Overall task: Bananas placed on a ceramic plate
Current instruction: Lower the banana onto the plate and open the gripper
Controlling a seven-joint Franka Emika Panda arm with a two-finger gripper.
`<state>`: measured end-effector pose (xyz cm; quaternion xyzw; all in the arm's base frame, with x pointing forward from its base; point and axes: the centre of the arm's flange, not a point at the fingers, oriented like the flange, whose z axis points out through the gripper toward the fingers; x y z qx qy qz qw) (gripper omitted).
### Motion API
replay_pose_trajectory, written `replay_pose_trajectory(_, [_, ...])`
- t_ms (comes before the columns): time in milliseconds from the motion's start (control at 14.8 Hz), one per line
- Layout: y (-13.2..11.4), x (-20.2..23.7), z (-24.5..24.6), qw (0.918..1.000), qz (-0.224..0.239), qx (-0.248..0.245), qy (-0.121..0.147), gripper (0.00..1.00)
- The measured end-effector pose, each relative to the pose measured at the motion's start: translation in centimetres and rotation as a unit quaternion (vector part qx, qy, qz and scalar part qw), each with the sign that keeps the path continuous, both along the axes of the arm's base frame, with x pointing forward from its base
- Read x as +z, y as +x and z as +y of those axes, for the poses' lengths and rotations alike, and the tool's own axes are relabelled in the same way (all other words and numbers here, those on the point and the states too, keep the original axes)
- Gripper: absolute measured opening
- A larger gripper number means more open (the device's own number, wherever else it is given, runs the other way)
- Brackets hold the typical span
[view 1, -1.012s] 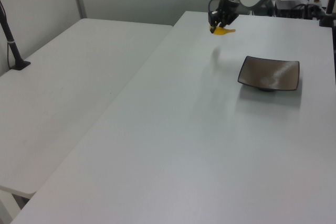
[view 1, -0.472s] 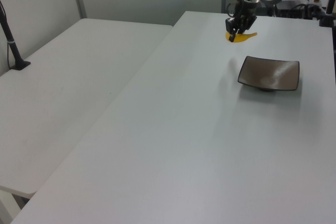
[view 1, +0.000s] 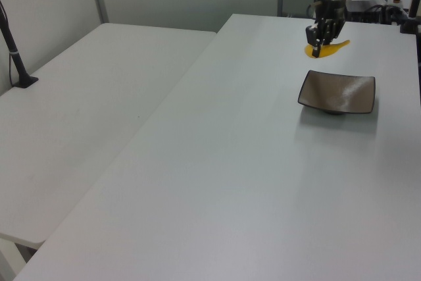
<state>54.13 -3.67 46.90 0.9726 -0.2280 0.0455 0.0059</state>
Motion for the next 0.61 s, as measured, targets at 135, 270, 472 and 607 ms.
replay_pose_trajectory(135, [-0.6, -0.4, 0.5, 0.9997, 0.022, 0.009, 0.001, 0.65])
replay_pose_trajectory(270, [-0.6, -0.4, 0.5, 0.9997, 0.022, 0.011, 0.001, 0.91])
replay_pose_trajectory(472, [-0.3, 0.2, 0.5, 0.9998, 0.016, 0.011, 0.0, 1.0])
replay_pose_trajectory(607, [0.5, 1.5, 0.5, 0.9997, 0.002, 0.023, -0.002, 1.0])
